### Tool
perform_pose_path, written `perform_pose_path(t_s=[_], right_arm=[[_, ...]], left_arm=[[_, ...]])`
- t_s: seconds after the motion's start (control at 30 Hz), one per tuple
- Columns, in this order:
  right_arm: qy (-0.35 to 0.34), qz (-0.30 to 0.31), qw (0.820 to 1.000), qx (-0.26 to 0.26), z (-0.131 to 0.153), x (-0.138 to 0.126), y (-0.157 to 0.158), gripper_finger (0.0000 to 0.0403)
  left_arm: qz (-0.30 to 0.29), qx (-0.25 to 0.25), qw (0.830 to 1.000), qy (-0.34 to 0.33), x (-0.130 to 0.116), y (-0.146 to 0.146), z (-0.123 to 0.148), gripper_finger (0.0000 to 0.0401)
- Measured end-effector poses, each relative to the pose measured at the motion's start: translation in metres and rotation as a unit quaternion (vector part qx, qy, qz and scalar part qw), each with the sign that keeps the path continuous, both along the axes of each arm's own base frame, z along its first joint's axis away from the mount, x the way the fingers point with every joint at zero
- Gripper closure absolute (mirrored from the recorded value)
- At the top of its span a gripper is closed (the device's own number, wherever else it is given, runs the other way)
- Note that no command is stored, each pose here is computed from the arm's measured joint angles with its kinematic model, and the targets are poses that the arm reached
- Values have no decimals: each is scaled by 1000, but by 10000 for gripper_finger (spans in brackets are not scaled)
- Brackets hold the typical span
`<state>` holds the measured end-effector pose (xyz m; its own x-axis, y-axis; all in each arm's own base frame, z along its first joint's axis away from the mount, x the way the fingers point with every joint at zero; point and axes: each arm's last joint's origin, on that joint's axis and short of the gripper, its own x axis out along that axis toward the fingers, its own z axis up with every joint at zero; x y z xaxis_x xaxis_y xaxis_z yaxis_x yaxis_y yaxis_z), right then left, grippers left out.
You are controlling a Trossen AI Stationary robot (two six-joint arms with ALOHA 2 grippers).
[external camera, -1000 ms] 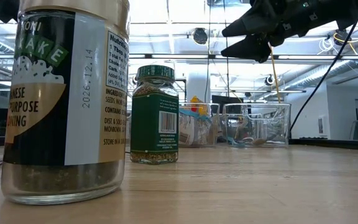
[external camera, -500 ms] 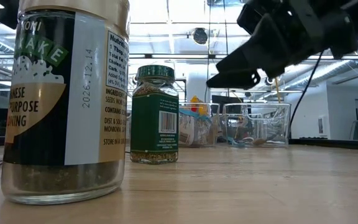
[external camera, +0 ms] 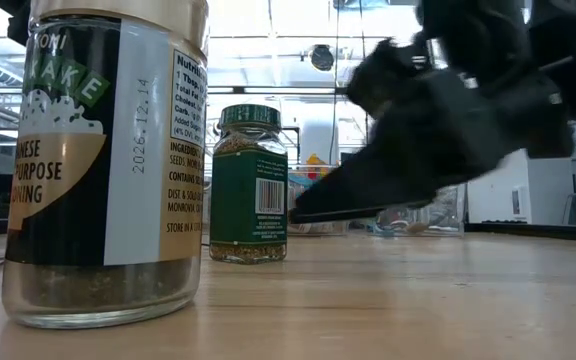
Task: Pick & Place Food Item
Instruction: Put the green seasoning bottle into the left transparent bin
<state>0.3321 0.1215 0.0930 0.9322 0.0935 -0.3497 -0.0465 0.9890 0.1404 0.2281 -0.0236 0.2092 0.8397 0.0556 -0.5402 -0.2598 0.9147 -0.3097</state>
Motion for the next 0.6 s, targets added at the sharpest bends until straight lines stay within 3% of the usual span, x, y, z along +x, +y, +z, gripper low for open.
perform_pose_path(t_s=[0.43,0.6], right_arm=[[-22,-71,997,-17,-9,36,10,86],[0,-89,995,-36,-14,36,10,122]], left_arm=[[9,9,999,-34,3,0,6,78],[5,16,999,-46,4,0,8,77]])
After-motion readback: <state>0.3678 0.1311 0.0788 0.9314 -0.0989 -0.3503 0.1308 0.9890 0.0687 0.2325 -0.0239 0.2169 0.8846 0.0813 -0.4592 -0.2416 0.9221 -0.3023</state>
